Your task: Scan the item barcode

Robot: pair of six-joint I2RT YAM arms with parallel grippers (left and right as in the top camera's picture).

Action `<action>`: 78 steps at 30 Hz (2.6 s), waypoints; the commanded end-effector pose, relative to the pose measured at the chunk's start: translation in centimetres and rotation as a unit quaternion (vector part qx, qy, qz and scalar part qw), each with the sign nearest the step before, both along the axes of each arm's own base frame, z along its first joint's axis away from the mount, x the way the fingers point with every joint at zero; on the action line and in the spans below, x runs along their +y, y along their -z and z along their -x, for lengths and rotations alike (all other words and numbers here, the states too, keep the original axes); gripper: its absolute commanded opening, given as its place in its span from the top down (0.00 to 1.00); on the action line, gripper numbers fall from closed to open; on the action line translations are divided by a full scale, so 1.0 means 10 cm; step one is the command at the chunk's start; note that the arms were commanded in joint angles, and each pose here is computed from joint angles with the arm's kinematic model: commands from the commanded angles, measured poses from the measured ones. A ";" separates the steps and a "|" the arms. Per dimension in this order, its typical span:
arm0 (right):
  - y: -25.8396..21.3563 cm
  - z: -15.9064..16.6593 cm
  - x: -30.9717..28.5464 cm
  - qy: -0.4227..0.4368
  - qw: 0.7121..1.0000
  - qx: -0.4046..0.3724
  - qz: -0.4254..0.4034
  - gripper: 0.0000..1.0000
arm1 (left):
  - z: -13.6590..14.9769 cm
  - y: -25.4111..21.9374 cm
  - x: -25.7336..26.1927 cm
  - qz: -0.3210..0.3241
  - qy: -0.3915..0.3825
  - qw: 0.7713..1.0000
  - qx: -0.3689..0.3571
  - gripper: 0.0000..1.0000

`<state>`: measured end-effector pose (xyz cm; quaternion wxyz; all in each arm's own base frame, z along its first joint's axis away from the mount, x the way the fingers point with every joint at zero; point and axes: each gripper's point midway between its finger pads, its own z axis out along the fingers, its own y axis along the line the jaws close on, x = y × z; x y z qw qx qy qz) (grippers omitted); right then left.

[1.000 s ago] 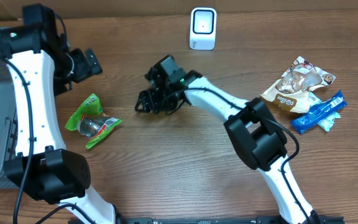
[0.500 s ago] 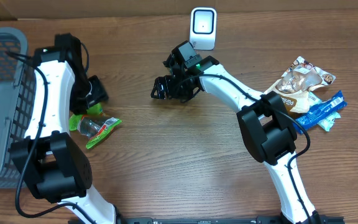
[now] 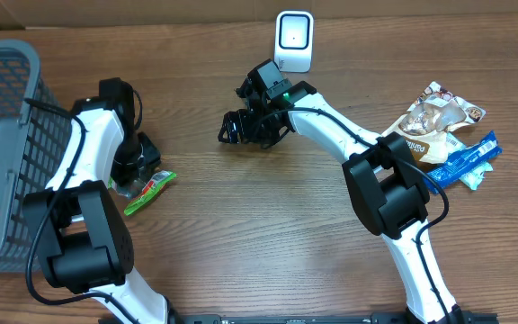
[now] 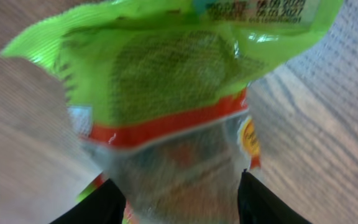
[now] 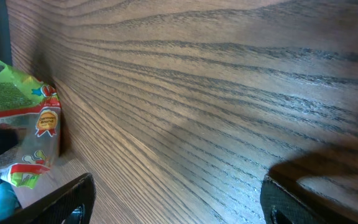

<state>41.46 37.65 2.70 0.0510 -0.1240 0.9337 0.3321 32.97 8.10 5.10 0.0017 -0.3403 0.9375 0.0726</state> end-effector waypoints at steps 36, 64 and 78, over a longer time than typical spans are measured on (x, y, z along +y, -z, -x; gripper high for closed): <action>-1.32 -0.49 -1.63 0.106 0.993 -0.039 -0.020 0.23 | -0.59 -0.60 -2.28 0.299 0.315 0.889 -0.148 0.31; -0.29 0.23 -0.68 0.116 0.992 0.021 0.050 0.24 | -0.87 -0.93 -0.77 0.034 0.163 0.977 -0.134 0.13; -0.09 0.18 -0.67 0.138 0.989 -0.012 0.059 0.74 | -0.87 -0.93 -0.78 0.036 0.163 0.977 -0.134 0.00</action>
